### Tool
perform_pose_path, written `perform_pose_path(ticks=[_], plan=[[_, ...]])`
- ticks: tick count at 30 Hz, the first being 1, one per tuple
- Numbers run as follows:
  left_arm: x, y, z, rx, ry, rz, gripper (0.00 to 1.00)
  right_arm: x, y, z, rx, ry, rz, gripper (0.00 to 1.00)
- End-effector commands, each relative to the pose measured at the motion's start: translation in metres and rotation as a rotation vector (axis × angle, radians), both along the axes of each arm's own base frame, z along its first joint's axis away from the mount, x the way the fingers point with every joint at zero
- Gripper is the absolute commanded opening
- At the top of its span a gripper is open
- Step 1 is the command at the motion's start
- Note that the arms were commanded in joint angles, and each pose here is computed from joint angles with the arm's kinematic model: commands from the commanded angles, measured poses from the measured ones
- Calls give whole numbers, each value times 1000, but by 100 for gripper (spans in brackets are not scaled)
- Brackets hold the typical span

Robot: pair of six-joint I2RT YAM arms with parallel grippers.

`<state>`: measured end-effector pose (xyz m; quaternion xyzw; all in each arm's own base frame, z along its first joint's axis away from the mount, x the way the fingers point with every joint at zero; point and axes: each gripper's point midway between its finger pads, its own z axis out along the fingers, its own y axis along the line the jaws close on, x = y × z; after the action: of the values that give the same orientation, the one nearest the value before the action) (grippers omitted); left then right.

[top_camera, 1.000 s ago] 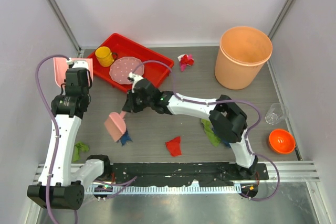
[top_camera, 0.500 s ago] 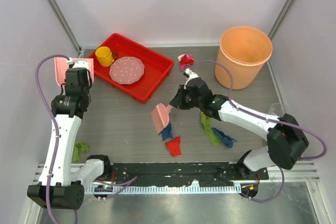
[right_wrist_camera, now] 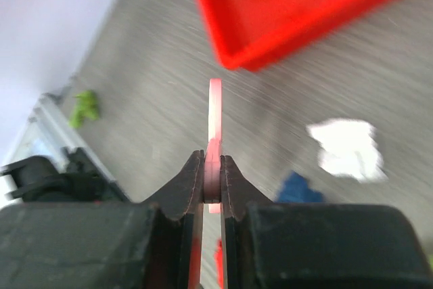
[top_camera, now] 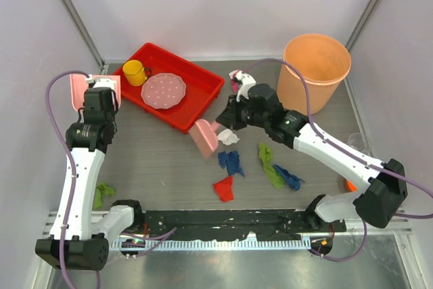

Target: Sweep away the paper scraps from the table

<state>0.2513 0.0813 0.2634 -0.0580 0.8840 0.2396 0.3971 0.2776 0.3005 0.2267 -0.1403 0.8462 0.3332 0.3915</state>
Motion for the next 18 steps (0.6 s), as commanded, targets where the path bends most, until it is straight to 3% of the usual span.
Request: perform_pose_path(ticks=[1, 4, 6, 7, 8, 10, 11, 14, 15, 16, 18], plan=[[5, 6, 29, -1, -109, 28, 0, -20, 72, 94, 251, -183, 247, 1], [5, 7, 45, -1, -145, 32, 0, -28, 114, 117, 436, -119, 278, 1], [4, 7, 59, 1, -174, 33, 0, -22, 146, 88, 446, -22, 276, 1], [4, 7, 63, -1, -183, 32, 0, -26, 163, 99, 488, -31, 302, 1], [3, 7, 67, 0, -192, 30, 0, -22, 183, 71, 471, 20, 309, 1], [2, 6, 75, -4, -208, 23, 0, -26, 210, 86, 572, 57, 340, 1], [1, 5, 79, -6, -220, 20, 0, -32, 233, 60, 568, 112, 371, 1], [-1, 4, 83, -10, -231, 14, 0, -58, 279, 78, 668, 122, 476, 1], [-1, 4, 83, -10, -230, 12, 0, -62, 297, 52, 648, 159, 498, 1], [-1, 4, 82, -11, -229, 10, 0, -68, 309, 76, 710, 144, 532, 1], [-1, 3, 81, -13, -227, 8, 0, -86, 328, 73, 734, 167, 586, 1]])
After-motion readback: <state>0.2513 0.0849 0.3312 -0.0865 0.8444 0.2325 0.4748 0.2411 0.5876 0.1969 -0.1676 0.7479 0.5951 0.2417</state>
